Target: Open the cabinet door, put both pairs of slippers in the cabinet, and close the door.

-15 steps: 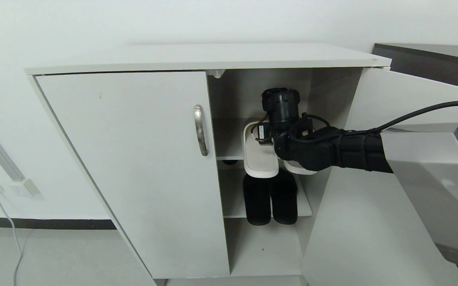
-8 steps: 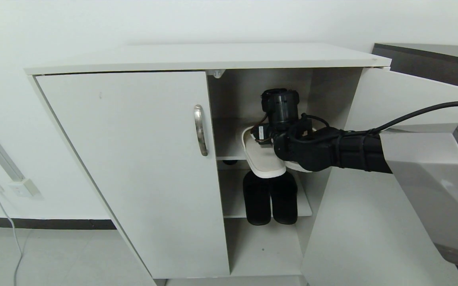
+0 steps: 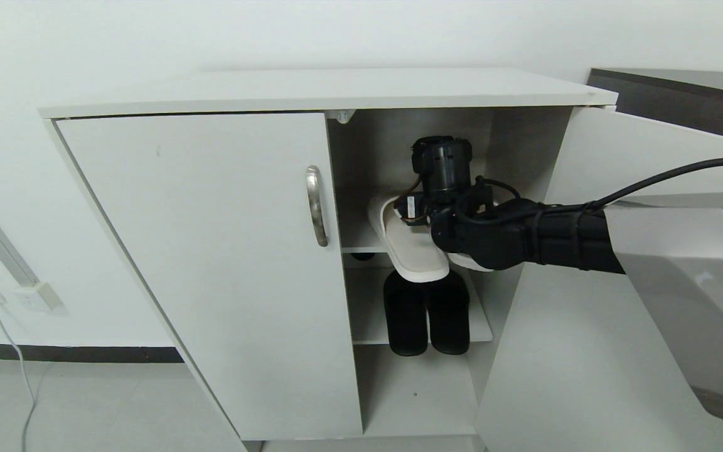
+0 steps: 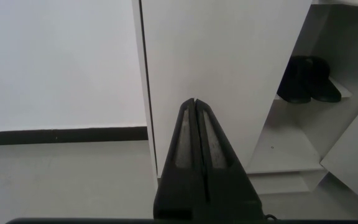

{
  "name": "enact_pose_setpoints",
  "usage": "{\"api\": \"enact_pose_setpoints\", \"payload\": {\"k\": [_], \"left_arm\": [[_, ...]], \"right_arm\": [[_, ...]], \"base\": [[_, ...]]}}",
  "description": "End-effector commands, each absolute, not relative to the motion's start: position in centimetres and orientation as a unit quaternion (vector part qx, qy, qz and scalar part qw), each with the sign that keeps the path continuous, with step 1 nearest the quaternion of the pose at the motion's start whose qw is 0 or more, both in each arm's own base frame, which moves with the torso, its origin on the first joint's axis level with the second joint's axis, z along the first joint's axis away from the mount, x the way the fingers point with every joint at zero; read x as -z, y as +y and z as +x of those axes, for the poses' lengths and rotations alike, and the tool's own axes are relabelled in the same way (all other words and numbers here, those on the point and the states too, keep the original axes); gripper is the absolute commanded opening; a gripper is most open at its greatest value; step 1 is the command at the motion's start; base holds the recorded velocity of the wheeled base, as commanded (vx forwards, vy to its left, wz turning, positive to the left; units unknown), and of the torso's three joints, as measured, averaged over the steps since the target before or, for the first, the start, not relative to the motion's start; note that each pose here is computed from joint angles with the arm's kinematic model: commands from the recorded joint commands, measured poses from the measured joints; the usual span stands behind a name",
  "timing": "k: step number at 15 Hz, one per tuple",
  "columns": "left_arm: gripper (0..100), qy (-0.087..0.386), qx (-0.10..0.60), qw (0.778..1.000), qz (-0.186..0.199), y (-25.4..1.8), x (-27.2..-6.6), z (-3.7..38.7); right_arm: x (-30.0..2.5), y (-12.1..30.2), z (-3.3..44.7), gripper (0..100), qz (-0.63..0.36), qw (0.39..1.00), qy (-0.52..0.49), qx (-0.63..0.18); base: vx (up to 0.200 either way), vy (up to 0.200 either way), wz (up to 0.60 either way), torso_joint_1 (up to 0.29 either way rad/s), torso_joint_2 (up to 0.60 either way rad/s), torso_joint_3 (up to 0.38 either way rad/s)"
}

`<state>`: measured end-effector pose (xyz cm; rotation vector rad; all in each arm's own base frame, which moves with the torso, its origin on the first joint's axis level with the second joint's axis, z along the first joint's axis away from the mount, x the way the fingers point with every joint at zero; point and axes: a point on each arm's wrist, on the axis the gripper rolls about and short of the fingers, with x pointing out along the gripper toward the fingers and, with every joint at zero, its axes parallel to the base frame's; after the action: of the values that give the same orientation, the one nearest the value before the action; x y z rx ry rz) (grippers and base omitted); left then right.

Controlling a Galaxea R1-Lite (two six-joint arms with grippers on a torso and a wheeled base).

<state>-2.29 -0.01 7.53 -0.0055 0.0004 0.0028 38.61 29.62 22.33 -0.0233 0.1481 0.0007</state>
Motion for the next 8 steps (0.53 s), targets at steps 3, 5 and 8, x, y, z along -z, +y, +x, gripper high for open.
{"api": "enact_pose_setpoints", "payload": {"k": [3, 5, 8], "left_arm": [[0, 0.001, -0.002, 1.000, -0.003, 0.0, -7.5, -2.3], [0, 0.001, -0.002, 1.000, -0.003, 0.0, -7.5, -2.3], [0, 0.001, -0.002, 1.000, -0.003, 0.0, -7.5, -2.3]], "right_arm": [[-22.9, 29.3, 37.3, 100, -0.008, 0.997, 0.075, -0.006], [-22.4, 29.2, 36.9, 100, -0.014, 0.996, 0.084, -0.007], [-22.1, 29.3, 37.0, 100, -0.013, 0.996, 0.083, -0.007]], "base": [[0.000, 0.000, 0.00, 0.000, 0.00, 0.000], [0.000, 0.000, 0.00, 0.000, 0.00, 0.000], [0.000, 0.000, 0.00, 0.000, 0.00, 0.000]]}}
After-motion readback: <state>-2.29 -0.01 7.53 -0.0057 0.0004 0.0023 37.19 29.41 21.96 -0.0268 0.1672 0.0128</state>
